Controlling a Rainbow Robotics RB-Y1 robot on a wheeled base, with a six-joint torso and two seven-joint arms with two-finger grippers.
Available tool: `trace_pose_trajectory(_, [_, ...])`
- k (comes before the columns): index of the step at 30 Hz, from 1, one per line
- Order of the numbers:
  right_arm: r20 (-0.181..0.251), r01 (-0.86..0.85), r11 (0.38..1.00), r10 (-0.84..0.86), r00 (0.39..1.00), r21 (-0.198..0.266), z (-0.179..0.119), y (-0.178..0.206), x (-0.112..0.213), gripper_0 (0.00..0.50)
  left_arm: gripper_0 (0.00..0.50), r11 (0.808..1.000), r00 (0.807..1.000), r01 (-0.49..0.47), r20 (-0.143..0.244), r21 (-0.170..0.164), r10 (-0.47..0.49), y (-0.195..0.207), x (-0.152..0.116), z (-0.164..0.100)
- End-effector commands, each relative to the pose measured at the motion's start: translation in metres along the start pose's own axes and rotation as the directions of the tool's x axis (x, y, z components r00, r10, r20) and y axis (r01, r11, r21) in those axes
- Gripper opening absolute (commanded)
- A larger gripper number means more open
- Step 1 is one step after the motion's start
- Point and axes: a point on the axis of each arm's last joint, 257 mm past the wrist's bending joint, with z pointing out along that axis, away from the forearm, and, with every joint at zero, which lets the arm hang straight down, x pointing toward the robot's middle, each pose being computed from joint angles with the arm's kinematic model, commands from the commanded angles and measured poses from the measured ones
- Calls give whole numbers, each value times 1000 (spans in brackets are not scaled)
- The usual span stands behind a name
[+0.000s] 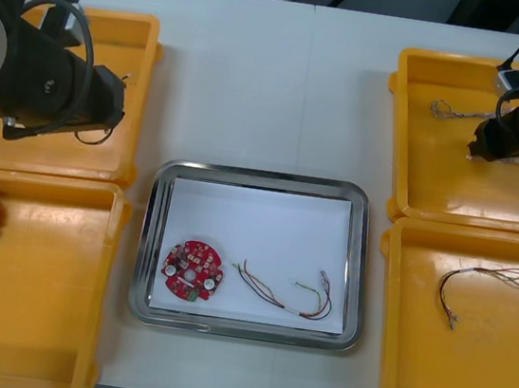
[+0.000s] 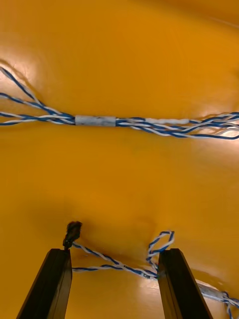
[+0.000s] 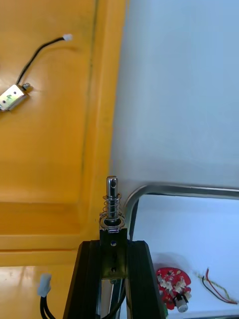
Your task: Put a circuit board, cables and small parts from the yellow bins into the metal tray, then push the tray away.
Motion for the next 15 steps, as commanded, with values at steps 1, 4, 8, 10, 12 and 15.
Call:
trace_pose_trajectory(1, [44,43,999,-43,998,-4,-7,11,-27,500,0,997,997,-73,-32,-28,72,-6,24,3])
trace_pose_trajectory(4, [39,31,999,-30,999,-9,-2,12,-23,500,0,996,994,-89,-59,-27,87,-12,36,9])
trace_pose_trajectory(8, [35,26,1000,-26,999,-10,2,15,-21,500,0,995,992,-91,-96,-31,88,-20,53,17])
trace_pose_trajectory(10, [34,23,1000,-23,999,-13,2,16,-21,500,0,995,990,-90,-109,-40,85,-24,61,21])
trace_pose_trajectory(12, [29,19,1000,-19,999,-14,4,16,-19,500,0,995,989,-85,-123,-51,78,-28,70,26])
trace_pose_trajectory(15, [26,15,1000,-14,1000,-17,5,16,-17,470,0,994,989,-84,-126,-67,75,-32,77,32])
